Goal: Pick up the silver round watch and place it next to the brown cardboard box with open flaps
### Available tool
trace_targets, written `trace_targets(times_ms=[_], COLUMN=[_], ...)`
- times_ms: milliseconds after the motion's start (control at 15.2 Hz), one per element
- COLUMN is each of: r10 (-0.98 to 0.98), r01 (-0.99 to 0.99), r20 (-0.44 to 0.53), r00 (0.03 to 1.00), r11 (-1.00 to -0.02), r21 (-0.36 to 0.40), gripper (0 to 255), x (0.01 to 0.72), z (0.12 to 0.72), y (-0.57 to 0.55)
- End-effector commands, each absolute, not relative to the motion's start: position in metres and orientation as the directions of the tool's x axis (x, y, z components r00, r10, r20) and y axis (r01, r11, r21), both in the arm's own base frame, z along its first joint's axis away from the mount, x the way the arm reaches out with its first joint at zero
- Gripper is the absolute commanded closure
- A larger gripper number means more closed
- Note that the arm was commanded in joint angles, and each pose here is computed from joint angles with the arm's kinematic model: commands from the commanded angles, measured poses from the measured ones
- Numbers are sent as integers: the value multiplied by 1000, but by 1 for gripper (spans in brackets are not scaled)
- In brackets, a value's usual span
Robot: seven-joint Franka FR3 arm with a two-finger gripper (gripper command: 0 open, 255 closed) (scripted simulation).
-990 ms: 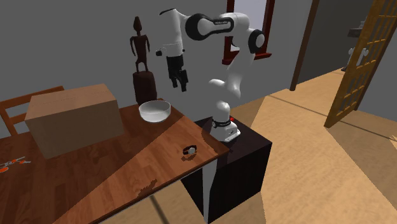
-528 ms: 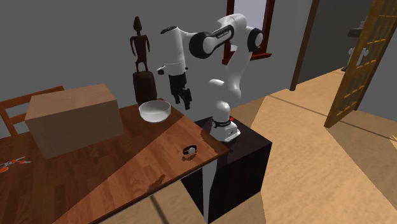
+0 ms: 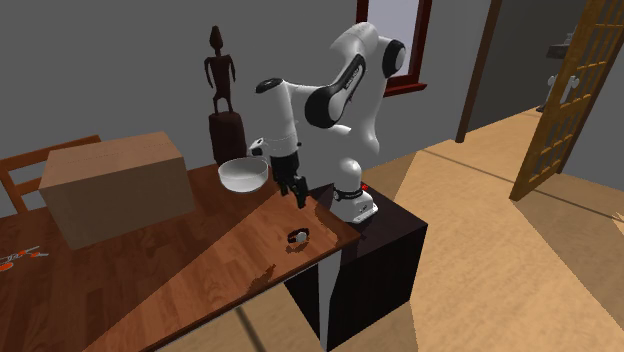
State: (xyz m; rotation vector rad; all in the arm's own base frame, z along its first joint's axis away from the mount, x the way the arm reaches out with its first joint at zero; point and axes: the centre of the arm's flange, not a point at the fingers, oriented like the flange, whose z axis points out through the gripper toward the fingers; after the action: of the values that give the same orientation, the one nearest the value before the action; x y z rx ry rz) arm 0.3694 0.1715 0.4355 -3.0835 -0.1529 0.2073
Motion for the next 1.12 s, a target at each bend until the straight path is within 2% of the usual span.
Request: trace_targets(times_ms=[0,660,1056], r10=[109,120,120], r01=[103,114,114], r20=[-139,-150,-150], r00=[984,981,981], r11=[-993,-992,-992], r21=[-50,-45,-45], gripper=[0,0,0], x=[375,375,375], z=[417,355,352], y=[189,213,213])
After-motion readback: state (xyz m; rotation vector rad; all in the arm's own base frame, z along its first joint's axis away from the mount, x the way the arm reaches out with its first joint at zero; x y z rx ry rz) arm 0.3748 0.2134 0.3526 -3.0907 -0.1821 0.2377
